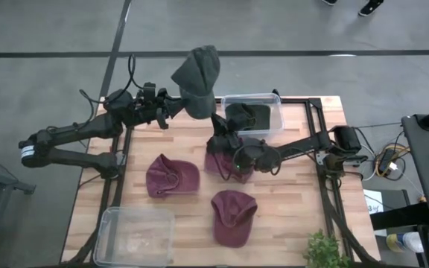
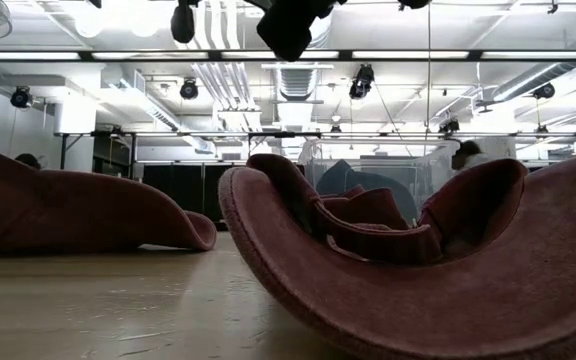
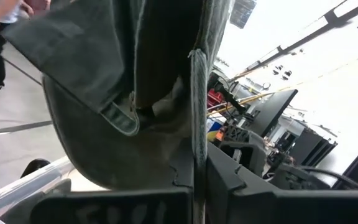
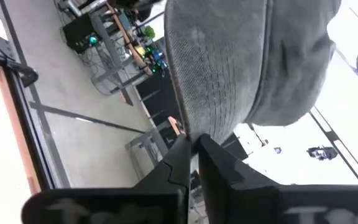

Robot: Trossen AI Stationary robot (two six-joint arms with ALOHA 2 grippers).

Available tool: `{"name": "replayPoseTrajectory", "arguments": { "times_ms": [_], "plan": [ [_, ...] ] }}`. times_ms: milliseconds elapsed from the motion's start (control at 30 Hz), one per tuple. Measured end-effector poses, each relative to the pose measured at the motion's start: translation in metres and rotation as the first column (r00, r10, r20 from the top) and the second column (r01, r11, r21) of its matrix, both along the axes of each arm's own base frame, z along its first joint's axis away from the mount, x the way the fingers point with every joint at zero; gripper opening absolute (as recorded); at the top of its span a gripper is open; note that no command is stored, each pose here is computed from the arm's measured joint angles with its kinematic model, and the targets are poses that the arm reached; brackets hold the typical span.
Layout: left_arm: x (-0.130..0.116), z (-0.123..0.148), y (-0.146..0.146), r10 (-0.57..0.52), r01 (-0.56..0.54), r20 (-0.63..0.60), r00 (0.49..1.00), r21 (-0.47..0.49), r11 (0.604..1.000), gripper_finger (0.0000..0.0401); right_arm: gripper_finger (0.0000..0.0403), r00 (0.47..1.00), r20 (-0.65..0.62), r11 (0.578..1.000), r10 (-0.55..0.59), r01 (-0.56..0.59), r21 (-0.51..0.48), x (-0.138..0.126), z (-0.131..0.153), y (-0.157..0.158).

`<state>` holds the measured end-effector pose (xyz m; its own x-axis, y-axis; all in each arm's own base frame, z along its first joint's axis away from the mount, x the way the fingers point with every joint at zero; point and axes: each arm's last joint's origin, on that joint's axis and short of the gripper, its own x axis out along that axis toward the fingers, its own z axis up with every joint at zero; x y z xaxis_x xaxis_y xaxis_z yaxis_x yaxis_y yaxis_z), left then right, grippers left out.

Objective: Pick & Place hat
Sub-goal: Put the gray cap into the top transparent bin

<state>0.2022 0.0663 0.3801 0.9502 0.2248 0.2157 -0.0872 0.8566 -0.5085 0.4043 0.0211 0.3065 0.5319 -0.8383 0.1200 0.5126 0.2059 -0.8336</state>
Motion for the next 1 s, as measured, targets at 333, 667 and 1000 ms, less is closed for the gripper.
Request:
{"name": "replayPoseTrajectory", "arguments": {
  "times_ms": [333, 667, 1000],
  "plan": [
    [0.001, -0.002, 0.0, 0.018, -0.015, -0.034, 0.999, 0.087, 0.996, 0.0077, 0.0008, 1.0, 0.014, 1.0, -0.017, 0.016, 0.011, 0.0, 0.001, -0.001],
    [0.001, -0.007, 0.0, 0.024, -0.015, -0.098, 0.995, 0.095, 0.995, 0.0123, 0.0008, 0.999, 0.024, 0.999, -0.047, 0.047, 0.009, -0.009, 0.015, -0.002],
    [0.001, -0.016, 0.0, 0.038, -0.01, -0.203, 0.978, 0.136, 0.991, 0.0124, 0.0008, 0.998, 0.013, 0.998, -0.055, 0.054, 0.041, -0.025, 0.034, -0.004]
  ]
}}
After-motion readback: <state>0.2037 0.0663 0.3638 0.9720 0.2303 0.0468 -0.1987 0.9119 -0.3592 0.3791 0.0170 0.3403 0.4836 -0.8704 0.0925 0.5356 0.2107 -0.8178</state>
